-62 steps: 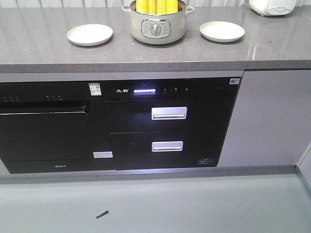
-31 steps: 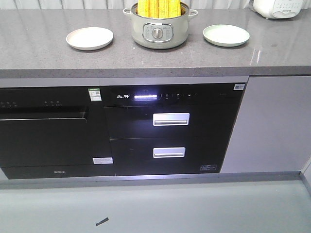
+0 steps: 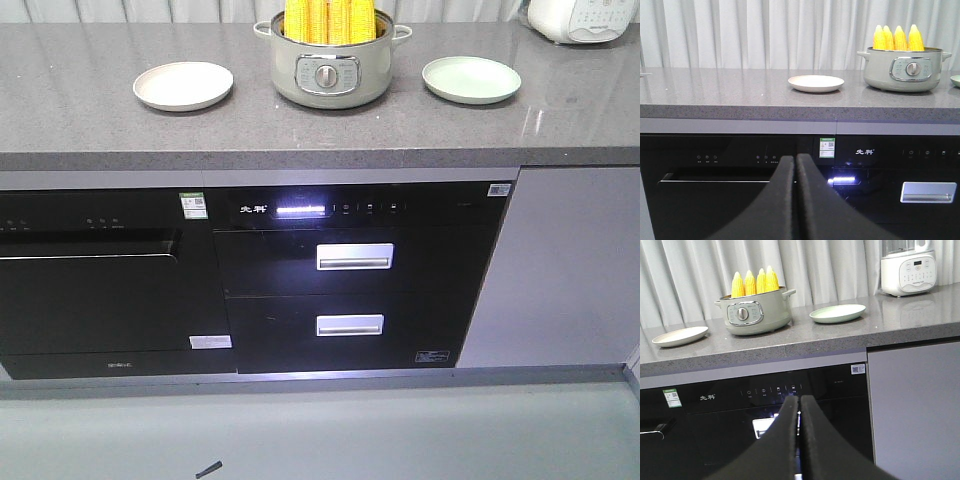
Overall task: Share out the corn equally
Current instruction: 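Continue driving the base closer to the counter edge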
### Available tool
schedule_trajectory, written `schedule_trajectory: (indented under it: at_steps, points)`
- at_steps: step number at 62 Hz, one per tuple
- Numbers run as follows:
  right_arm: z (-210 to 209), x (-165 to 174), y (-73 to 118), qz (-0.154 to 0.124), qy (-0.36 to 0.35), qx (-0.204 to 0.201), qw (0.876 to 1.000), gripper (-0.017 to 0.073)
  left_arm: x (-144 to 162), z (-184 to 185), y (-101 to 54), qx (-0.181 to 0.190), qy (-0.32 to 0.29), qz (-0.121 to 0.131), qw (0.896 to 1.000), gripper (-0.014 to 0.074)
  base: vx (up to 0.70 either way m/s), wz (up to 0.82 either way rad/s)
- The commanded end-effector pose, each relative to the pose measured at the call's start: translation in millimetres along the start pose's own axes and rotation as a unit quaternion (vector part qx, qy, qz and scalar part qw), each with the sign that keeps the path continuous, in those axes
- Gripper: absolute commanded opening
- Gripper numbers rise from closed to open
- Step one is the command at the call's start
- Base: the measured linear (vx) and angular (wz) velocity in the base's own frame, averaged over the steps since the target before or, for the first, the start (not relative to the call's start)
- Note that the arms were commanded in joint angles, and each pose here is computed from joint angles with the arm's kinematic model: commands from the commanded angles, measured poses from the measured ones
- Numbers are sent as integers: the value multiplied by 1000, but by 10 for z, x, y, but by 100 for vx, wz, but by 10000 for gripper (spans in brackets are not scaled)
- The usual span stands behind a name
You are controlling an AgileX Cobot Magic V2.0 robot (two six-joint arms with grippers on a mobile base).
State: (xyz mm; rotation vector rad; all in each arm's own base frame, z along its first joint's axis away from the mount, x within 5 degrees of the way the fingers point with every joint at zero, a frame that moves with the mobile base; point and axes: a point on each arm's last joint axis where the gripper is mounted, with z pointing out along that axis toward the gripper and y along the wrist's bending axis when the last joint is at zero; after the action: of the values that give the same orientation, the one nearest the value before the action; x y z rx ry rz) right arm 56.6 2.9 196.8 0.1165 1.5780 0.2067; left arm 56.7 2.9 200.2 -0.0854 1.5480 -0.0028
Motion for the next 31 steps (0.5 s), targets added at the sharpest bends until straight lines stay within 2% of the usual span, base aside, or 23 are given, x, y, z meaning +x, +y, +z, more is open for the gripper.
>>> schedule_trajectory:
  at_steps: [1, 31]
  points:
    - [-3, -46, 19, -4, -36, -12, 999, -1, -64, -15, 0, 1, -43, -1, 999, -6, 6, 0]
    - [-3, -46, 19, -4, -36, -12, 999, -1, -64, -15, 0, 1, -43, -1, 999, -6, 7, -1]
